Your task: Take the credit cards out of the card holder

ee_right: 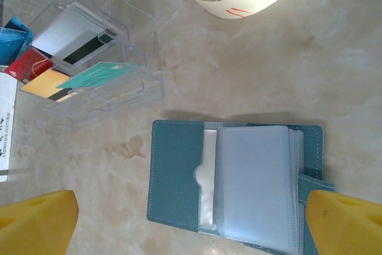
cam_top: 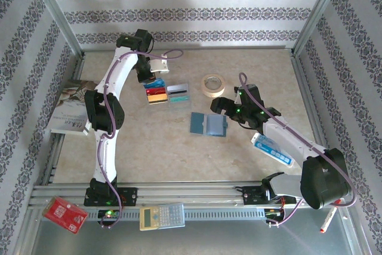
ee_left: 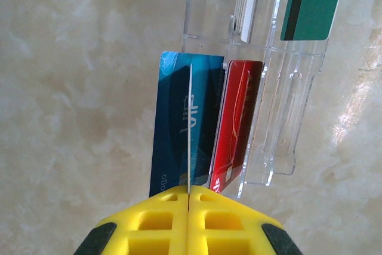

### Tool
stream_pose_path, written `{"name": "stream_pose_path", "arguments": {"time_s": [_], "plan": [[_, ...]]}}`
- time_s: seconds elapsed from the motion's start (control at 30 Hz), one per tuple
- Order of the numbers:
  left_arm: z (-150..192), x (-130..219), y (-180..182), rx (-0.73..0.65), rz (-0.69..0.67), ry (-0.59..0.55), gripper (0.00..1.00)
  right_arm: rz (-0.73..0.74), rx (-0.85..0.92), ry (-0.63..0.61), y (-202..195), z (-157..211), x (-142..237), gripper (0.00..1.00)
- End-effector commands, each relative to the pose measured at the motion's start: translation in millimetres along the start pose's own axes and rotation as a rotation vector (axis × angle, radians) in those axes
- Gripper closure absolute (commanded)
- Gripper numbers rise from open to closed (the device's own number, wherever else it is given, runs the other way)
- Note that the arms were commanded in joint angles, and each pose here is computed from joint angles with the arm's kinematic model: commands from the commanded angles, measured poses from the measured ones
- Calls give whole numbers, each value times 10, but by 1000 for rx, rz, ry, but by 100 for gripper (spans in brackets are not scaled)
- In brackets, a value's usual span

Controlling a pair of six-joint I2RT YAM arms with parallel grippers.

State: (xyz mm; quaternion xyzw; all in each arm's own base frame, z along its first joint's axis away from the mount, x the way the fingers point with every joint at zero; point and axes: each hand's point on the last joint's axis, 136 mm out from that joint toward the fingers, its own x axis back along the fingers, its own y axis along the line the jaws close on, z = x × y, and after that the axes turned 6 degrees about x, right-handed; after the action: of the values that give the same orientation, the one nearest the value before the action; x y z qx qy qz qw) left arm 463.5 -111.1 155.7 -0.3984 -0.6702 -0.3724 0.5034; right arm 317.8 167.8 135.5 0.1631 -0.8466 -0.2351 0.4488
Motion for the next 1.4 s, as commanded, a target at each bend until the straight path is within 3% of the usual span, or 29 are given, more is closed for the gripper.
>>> {"name": "stream_pose_path", "arguments": {"time_s": [0.0, 0.3, 0.47, 0.67, 0.8, 0.93, 1.1, 1.27, 1.3, 1.37], "plan": [[-8, -70, -16, -54, 11, 26, 92, 7, -2, -16, 58, -69, 35, 2], [-85, -84, 22, -53, -11, 19, 80, 2, -5, -3, 60, -49, 2, 2], [-171, 36, 88, -36, -47, -19, 79, -1, -3, -1, 65, -46, 0, 2], [-384, 358, 13, -1, -41, -152, 77, 8, 11, -12, 53, -63, 15, 2], [-534, 674, 13, 79, -74, -259, 69, 50, 57, -48, 33, -191, 116, 2], [-573, 994, 216, 277, -186, -337, 61, 111, 112, -130, 0, -446, 322, 2], [-512, 1327, 407, 496, -352, -452, 47, 171, 163, -234, -31, -747, 590, 2], [-153, 1713, 479, 762, -632, -657, 5, 226, 198, -282, -109, -859, 749, 2], [-67, 1786, 443, 805, -673, -701, 0, 240, 203, -290, -139, -870, 773, 2], [145, 1934, 322, 892, -742, -807, 0, 295, 217, -317, -235, -922, 852, 2]]}}
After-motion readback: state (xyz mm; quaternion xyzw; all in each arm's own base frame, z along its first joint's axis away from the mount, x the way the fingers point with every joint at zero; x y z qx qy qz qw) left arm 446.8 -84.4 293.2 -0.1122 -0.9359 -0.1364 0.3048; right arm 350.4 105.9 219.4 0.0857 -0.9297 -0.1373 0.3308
